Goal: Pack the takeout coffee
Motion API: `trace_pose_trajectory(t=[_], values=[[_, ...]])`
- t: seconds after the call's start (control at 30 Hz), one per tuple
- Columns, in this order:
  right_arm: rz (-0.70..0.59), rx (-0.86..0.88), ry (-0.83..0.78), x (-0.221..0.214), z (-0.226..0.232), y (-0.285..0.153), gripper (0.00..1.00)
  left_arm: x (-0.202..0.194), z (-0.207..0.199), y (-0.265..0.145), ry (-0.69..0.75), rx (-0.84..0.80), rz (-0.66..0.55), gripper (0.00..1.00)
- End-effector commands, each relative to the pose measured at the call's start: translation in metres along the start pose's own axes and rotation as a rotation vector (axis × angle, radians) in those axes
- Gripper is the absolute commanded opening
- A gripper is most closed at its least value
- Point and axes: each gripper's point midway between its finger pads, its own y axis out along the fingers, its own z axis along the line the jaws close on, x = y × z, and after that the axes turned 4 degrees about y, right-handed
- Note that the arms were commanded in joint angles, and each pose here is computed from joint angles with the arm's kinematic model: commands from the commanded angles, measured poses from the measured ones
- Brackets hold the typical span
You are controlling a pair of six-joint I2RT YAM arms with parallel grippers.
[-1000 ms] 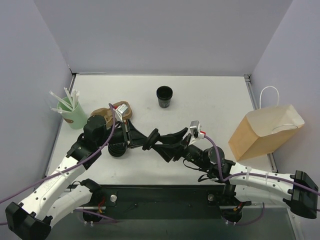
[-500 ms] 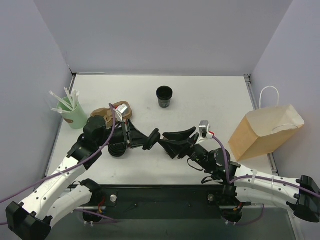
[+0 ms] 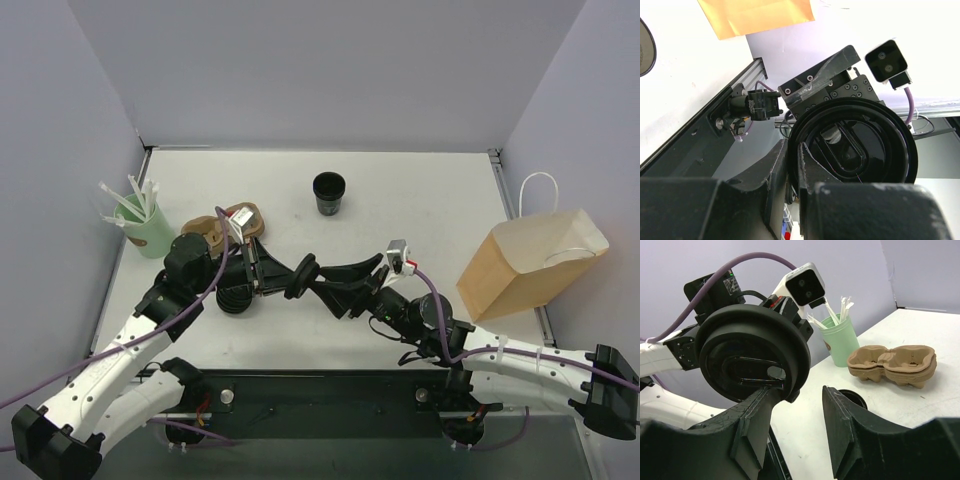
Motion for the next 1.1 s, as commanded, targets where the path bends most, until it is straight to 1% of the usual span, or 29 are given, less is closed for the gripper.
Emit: trace_pose_trajectory(t=[0.0, 0.23, 0.37, 0.47, 0.77, 1.0, 1.07], values=[[-0.108, 0.110, 0.022, 0.039, 0.032, 0.009, 0.44, -0.003, -0.010, -0.002, 0.038, -0.049, 0.008, 0.00], [-0.119, 0.108, 0.025, 0.042, 0.032, 0.008, 0.43, -0.003, -0.011, -0.003, 0.047, -0.047, 0.013, 0.00], [-0.133, 0.105, 0.026, 0.046, 0.032, 0.007, 0.39, -0.004, -0.011, -0.003, 0.049, -0.044, 0.016, 0.00], [-0.139, 0.107, 0.030, 0.048, 0.034, 0.008, 0.38, -0.005, -0.009, -0.004, 0.047, -0.041, 0.015, 0.00], [-0.170, 0.118, 0.057, 0.057, 0.037, 0.007, 0.40, -0.008, -0.004, -0.004, 0.043, -0.029, 0.018, 0.00], [-0.155, 0.109, 0.053, 0.055, 0.036, 0.008, 0.40, -0.007, -0.002, -0.003, 0.038, -0.024, 0.017, 0.00], [-0.156, 0.110, 0.055, 0.056, 0.037, 0.009, 0.36, -0.007, -0.001, -0.003, 0.035, -0.022, 0.016, 0.00]])
